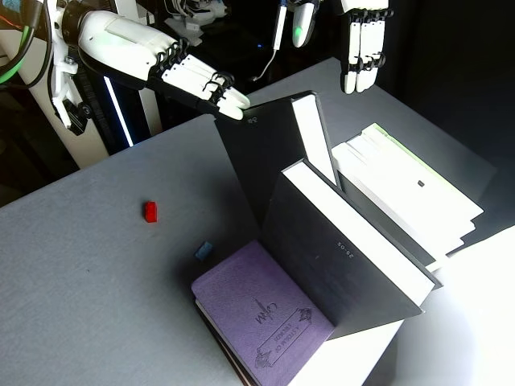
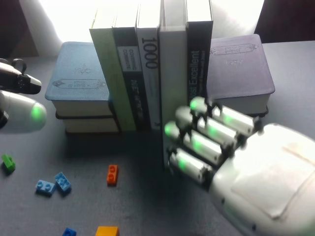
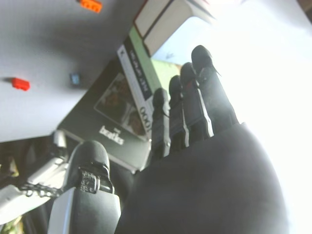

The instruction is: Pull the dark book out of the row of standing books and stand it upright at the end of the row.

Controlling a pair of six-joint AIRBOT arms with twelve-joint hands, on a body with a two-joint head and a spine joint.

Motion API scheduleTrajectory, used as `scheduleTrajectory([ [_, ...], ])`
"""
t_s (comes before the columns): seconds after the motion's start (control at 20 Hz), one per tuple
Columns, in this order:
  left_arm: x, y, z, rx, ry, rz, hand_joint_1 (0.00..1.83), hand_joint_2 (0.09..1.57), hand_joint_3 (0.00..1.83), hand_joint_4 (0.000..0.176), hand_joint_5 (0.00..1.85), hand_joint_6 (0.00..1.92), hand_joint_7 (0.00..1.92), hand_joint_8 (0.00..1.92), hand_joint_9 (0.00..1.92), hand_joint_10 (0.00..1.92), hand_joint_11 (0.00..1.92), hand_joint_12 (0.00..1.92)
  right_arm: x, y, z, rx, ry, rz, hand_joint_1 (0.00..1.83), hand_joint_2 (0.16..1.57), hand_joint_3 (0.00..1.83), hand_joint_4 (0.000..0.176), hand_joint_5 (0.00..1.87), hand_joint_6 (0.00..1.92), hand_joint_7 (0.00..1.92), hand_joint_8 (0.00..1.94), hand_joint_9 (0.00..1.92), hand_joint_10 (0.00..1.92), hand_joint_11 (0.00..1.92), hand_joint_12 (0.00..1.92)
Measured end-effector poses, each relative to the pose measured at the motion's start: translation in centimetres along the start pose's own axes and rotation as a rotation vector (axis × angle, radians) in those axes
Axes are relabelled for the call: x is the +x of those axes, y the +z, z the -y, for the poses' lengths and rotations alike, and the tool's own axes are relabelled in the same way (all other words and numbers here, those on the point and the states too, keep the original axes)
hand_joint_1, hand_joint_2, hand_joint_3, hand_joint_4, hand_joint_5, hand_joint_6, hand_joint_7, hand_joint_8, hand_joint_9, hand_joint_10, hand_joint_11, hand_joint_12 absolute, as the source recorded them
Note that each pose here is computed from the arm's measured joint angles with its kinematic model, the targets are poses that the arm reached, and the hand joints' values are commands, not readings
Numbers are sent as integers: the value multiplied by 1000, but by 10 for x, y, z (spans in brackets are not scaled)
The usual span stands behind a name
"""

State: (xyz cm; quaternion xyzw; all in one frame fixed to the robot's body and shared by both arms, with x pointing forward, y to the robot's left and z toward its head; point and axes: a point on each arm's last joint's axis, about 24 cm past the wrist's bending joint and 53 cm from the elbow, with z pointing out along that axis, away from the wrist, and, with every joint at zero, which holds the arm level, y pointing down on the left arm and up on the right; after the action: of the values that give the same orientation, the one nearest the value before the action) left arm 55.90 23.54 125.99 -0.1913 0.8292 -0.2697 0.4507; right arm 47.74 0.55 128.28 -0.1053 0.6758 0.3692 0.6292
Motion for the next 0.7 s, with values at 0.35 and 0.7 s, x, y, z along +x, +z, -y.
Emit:
scheduleTrajectory([
  [0.35,0,0,0,-1,0,0,80,1274,1,18,226,4,216,2,234,1,315,0,27,-5,1,-7,-36,-81,0,1216,0,0,115,955,61,8,0,0,0,0],
  [0.7,0,0,0,0,0,1,50,1280,2,13,196,4,205,5,218,3,301,5,43,-7,4,-8,-56,-127,0,1224,1,0,156,906,86,5,0,0,0,0],
])
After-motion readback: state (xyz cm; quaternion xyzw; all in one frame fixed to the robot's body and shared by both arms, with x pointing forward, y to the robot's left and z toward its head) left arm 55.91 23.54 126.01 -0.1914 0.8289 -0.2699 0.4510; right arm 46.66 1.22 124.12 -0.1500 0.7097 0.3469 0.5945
